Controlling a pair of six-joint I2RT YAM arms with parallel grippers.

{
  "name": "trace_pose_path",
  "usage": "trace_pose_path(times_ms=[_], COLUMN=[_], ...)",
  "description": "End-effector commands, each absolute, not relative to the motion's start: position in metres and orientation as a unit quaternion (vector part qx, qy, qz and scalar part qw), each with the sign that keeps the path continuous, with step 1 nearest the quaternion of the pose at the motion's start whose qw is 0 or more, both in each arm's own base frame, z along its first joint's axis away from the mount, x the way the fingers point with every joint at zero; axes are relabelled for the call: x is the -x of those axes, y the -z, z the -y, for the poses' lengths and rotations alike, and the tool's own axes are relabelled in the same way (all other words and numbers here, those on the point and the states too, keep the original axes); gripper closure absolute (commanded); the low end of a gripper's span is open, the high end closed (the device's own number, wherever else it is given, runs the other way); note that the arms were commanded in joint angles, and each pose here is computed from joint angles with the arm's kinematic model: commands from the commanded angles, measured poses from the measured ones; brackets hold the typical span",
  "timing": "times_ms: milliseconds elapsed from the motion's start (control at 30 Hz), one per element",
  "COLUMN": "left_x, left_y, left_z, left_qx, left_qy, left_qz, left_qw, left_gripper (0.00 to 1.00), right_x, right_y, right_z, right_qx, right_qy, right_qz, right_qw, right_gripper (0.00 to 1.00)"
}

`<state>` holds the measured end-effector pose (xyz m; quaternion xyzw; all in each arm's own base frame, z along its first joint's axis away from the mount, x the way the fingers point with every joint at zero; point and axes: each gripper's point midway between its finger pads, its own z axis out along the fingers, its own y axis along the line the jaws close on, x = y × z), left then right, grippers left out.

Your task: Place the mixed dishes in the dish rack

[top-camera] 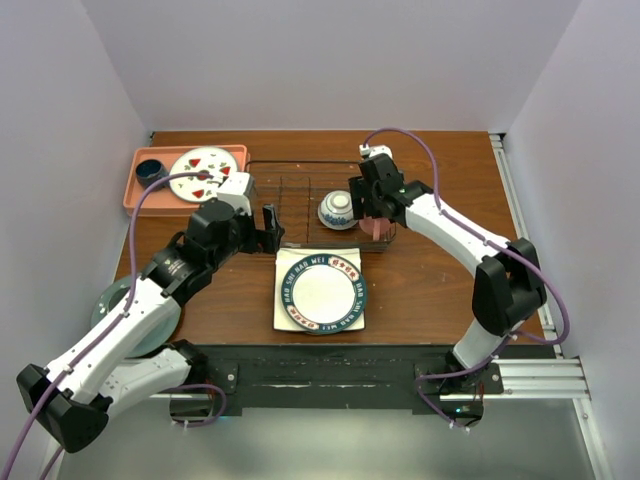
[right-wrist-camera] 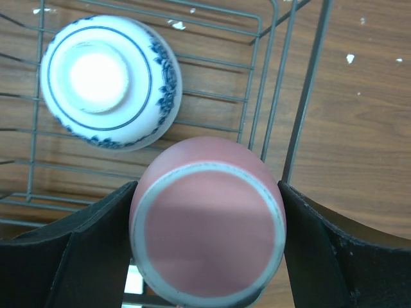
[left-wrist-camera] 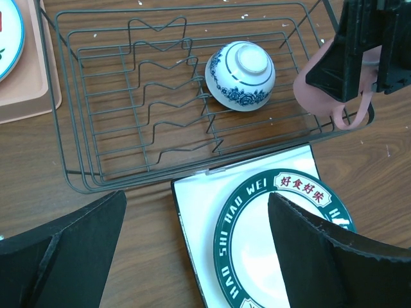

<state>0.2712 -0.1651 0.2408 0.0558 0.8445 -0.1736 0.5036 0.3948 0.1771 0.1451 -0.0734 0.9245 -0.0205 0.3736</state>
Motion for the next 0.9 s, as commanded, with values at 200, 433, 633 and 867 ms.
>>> trace_pose_path(times_ms=[200,433,633,867], left_x=[-0.275,-0.275,-0.275,-0.274], left_y=[-0.245,-0.242,-0.238,-0.234], left_z=[0.170,0.170,0.173,0.176], left_qx=[-0.054,-0.055,-0.056,-0.059], left_qy=[0.186,0.186,0.190,0.194], left_qz=[-0.837,-0.839,-0.841,-0.843], left_qw=[0.512,0.508,0.504,0.498], left_gripper=[0.03,0.03,0.03,0.03], right_x=[-0.427,-0.434,-0.429,-0.430], right_y=[-0.167,-0.150,-0.127,-0.108], right_z=[-0.190,-0.194,-0.190,-0.183], right_qx=[0.050,0.043,0.052,0.046], right_qy=[-0.016,-0.014,-0.011,0.010], right_qz=[-0.872,-0.872,-0.871,-0.872], right_qw=[0.487,0.487,0.489,0.488], right_gripper=[1.00,1.00,1.00,1.00])
